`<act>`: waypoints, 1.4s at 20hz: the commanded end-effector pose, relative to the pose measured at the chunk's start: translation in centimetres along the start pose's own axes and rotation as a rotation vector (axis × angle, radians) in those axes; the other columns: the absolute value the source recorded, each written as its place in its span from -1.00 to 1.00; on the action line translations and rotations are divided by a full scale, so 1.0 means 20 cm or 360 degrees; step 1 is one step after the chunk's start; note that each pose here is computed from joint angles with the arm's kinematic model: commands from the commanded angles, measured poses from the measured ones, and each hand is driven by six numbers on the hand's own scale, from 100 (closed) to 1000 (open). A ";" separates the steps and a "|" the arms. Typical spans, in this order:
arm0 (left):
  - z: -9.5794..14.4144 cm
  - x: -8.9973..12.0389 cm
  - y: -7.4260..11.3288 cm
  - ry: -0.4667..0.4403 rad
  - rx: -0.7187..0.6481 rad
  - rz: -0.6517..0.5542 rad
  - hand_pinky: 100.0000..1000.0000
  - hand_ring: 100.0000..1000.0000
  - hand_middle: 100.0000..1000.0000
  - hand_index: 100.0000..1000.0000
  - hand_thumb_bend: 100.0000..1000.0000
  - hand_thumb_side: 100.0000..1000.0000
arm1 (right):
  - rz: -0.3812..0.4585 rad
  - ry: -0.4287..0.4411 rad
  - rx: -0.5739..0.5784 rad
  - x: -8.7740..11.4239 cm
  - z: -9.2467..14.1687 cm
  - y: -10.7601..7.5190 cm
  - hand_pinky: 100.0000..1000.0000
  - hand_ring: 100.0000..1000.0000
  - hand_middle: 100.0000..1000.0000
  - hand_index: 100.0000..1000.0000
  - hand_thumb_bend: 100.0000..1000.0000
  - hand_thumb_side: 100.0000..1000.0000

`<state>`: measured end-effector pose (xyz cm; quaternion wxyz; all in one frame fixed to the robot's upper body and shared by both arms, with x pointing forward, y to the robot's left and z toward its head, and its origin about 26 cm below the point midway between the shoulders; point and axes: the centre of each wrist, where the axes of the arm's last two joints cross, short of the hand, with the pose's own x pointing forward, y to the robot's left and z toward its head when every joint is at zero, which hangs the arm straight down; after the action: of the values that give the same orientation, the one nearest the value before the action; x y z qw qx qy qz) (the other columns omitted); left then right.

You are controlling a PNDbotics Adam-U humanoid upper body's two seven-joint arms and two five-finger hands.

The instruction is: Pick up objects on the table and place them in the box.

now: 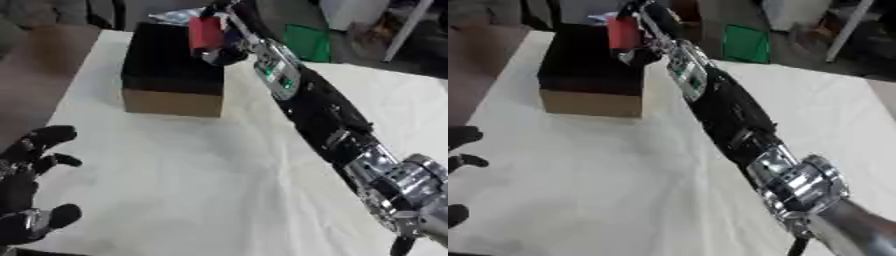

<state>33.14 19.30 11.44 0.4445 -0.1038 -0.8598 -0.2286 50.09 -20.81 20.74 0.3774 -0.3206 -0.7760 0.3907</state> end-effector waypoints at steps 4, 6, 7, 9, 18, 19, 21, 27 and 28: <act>-0.03 0.04 0.00 -0.0060 -0.0011 0.0004 0.11 0.63 0.45 0.41 1.00 -0.24 | 0.0078 -0.0005 0.0043 0.02 -0.02 0.02 1.00 0.78 0.49 0.57 -0.07 -0.89; -0.03 0.04 0.00 -0.0059 -0.0008 0.0003 0.11 0.63 0.45 0.41 1.00 -0.23 | 0.0086 -0.0002 0.0048 0.02 -0.01 0.04 1.00 0.82 0.58 0.65 0.01 -0.82; -0.03 0.04 0.00 -0.0059 -0.0008 0.0003 0.11 0.63 0.45 0.41 1.00 -0.23 | 0.0089 -0.0002 0.0051 0.02 -0.01 0.04 1.00 0.83 0.63 0.69 0.08 -0.76; -0.03 0.04 0.00 -0.0059 -0.0007 0.0003 0.11 0.63 0.45 0.41 1.00 -0.23 | 0.0088 -0.0002 0.0065 0.01 0.00 0.05 1.00 0.86 0.70 0.74 0.14 -0.74; -0.02 0.04 0.01 -0.0049 0.0012 -0.0003 0.11 0.63 0.45 0.41 1.00 -0.23 | -0.0003 -0.0031 -0.0012 0.01 0.00 0.01 0.98 0.95 0.85 0.82 0.00 -0.81; -0.02 0.03 0.01 -0.0046 0.0017 -0.0004 0.11 0.63 0.45 0.41 1.00 -0.23 | -0.0031 -0.0043 -0.0031 0.01 0.01 -0.01 0.97 0.95 0.84 0.81 -0.05 -0.83; -0.01 0.03 0.01 -0.0036 0.0028 -0.0008 0.11 0.63 0.45 0.41 1.00 -0.24 | -0.0092 -0.0077 -0.0069 0.03 0.01 -0.06 0.94 0.94 0.82 0.79 -0.08 -0.87; 0.03 0.01 0.05 0.0004 0.0103 -0.0035 0.11 0.63 0.45 0.41 1.00 -0.26 | -0.0303 -0.0226 -0.0157 0.10 0.05 -0.25 0.67 0.87 0.74 0.77 -0.26 -0.92; 0.04 0.01 0.05 0.0009 0.0120 -0.0041 0.11 0.63 0.45 0.41 1.00 -0.27 | -0.0347 -0.0258 -0.0179 0.12 0.07 -0.29 0.62 0.86 0.73 0.77 -0.30 -0.90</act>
<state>32.84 20.08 10.88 0.4561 -0.0871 -0.8620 -0.2034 47.28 -21.60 22.99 0.3641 -0.2257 -0.8383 0.3373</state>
